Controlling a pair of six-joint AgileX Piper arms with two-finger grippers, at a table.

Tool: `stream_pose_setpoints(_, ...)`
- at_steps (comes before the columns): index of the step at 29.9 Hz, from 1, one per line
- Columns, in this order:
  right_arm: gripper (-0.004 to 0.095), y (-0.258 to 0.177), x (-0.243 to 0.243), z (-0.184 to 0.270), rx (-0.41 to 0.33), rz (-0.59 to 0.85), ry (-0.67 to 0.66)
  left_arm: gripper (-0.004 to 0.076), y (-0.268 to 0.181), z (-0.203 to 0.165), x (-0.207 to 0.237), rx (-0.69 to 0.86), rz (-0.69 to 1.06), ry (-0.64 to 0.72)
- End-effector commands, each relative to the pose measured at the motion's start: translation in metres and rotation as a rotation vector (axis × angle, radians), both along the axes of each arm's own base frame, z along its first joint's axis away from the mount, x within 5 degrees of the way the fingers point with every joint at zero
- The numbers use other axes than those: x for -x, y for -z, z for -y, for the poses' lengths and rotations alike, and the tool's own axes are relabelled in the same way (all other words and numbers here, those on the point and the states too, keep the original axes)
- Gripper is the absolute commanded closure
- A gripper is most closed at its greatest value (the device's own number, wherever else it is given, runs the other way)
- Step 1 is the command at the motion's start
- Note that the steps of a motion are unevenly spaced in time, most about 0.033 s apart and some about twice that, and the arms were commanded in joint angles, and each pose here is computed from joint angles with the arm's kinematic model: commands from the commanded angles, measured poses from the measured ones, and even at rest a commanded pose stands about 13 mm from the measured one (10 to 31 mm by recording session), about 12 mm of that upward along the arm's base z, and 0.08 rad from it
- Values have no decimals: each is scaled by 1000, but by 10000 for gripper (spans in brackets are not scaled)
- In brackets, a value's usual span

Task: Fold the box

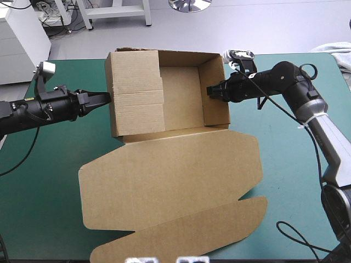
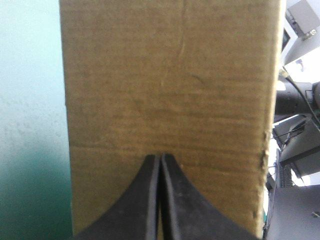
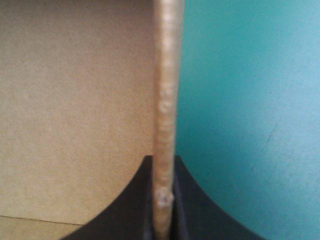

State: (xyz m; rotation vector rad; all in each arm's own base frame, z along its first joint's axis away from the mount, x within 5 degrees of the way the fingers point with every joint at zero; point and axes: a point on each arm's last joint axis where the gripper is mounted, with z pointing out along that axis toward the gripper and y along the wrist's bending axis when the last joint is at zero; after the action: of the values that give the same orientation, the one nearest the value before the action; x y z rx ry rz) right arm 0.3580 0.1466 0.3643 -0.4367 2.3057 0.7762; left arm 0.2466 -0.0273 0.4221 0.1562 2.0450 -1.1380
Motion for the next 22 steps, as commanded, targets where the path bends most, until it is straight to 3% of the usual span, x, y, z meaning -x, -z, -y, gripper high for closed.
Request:
stream_pose_setpoints(1, 923, -30, 9, -7, -98, 85, 23, 732, -16, 3, 8, 12, 69, -5)
stream_pose_setpoints(5, 919, -28, 9, -9, -95, 87, 21, 682, -16, 4, 9, 5, 62, 9)
stream_pose_setpoints(13, 918, -24, 5, -6, -55, 90, 56, 438, -15, 7, 14, 11, 41, 70)
stream_pose_setpoints(22, 919, -20, 2, -9, -49, 86, 54, 420, -14, 8, 16, 13, 32, 95)
